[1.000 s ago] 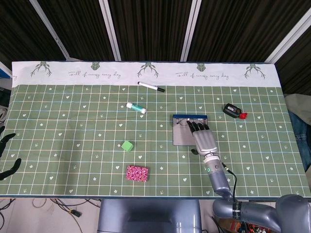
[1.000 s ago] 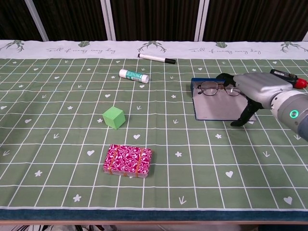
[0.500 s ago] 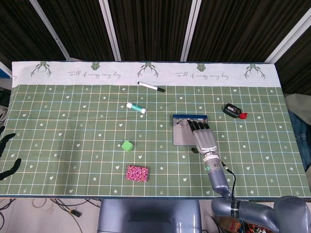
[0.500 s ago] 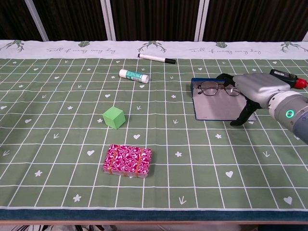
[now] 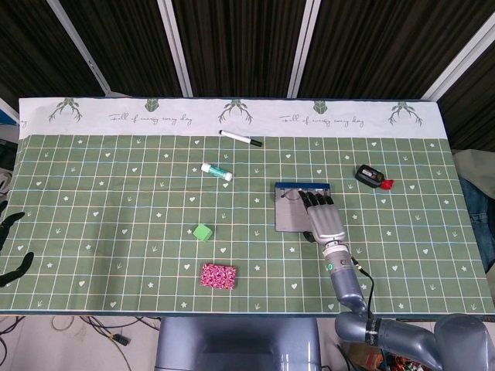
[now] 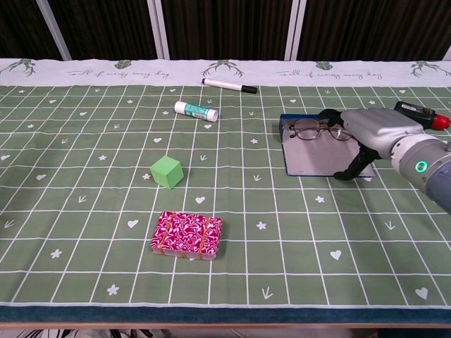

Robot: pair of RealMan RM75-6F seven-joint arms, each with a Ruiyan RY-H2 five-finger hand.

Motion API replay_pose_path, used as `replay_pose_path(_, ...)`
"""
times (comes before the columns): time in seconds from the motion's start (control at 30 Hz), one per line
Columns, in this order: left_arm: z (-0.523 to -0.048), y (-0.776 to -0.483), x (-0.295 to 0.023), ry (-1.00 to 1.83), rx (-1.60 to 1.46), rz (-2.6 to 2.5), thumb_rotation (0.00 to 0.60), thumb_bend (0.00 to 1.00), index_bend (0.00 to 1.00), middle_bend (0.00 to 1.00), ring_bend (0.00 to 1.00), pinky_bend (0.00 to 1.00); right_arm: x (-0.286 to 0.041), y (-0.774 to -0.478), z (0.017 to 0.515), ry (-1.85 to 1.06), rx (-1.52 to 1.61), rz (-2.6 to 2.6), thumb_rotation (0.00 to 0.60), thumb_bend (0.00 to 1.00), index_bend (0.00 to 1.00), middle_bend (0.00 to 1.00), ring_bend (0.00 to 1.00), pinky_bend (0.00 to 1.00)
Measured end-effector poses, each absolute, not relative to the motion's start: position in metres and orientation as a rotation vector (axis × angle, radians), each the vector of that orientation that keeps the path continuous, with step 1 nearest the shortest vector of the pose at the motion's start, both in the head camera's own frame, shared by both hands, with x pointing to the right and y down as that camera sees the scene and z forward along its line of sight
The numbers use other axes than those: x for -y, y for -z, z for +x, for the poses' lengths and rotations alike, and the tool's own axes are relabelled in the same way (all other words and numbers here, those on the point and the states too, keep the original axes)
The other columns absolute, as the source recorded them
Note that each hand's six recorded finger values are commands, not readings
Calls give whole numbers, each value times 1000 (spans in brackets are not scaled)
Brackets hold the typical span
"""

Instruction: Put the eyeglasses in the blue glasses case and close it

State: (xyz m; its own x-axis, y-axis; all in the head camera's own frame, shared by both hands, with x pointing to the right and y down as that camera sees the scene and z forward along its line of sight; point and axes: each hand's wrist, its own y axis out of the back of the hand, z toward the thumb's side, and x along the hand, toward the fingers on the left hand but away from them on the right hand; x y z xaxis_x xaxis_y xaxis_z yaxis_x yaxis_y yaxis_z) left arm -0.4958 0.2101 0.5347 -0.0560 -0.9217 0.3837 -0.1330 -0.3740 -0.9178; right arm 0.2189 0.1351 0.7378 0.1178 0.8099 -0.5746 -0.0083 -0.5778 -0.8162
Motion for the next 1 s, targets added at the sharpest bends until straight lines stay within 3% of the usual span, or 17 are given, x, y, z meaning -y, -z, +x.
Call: replay_pose_path(1.0,-496,-535,-210,1499,-1148,-1546,600,316,154,0,0,0,-137,-741,226,-1560,773,-1723,600,293,108,165,174,198)
